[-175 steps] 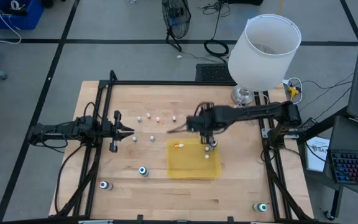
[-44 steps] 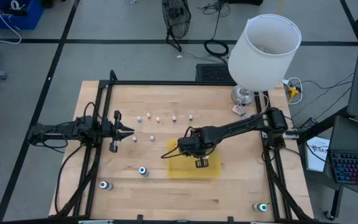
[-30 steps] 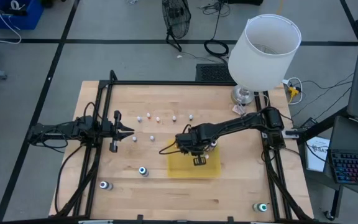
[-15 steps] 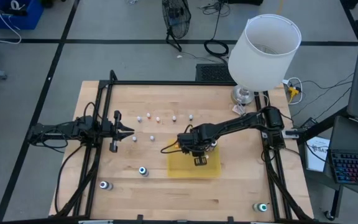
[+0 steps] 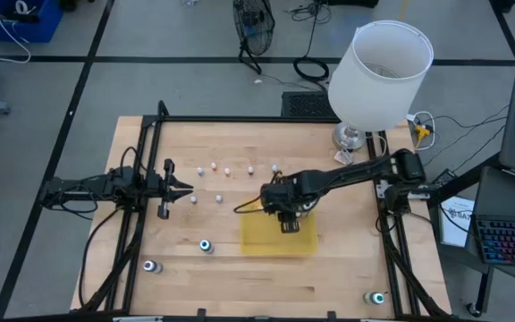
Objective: Pick & Place food coloring
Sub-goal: Put the small black food coloring bottle into the yellow bin
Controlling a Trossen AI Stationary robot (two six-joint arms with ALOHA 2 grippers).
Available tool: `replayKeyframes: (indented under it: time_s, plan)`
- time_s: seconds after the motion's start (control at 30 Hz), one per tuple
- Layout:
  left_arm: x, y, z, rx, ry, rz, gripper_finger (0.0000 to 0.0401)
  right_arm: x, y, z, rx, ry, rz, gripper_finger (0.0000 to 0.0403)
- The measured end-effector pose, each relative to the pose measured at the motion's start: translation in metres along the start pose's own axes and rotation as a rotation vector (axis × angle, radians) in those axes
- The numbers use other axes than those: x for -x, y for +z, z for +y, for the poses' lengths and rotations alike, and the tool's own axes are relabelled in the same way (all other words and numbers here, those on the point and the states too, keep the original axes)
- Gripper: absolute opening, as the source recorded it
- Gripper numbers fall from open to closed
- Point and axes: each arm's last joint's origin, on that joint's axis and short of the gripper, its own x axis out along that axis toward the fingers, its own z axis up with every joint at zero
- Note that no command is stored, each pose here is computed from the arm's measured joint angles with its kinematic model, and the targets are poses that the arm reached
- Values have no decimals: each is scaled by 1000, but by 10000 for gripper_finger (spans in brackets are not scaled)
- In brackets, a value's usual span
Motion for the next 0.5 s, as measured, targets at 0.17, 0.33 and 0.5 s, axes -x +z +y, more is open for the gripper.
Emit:
replayKeyframes:
  time_s: [0.17,0.33,0.5]
  plan:
    - [0,0,0,0,0,0,51,41,0,-25,-61,-188,-146,157]
    - [0,0,0,0,0,0,51,75,-4,-61,-145,-248,-281,157]
    - [0,0,0,0,0,0,51,89,-1,-98,-203,-304,-315,158]
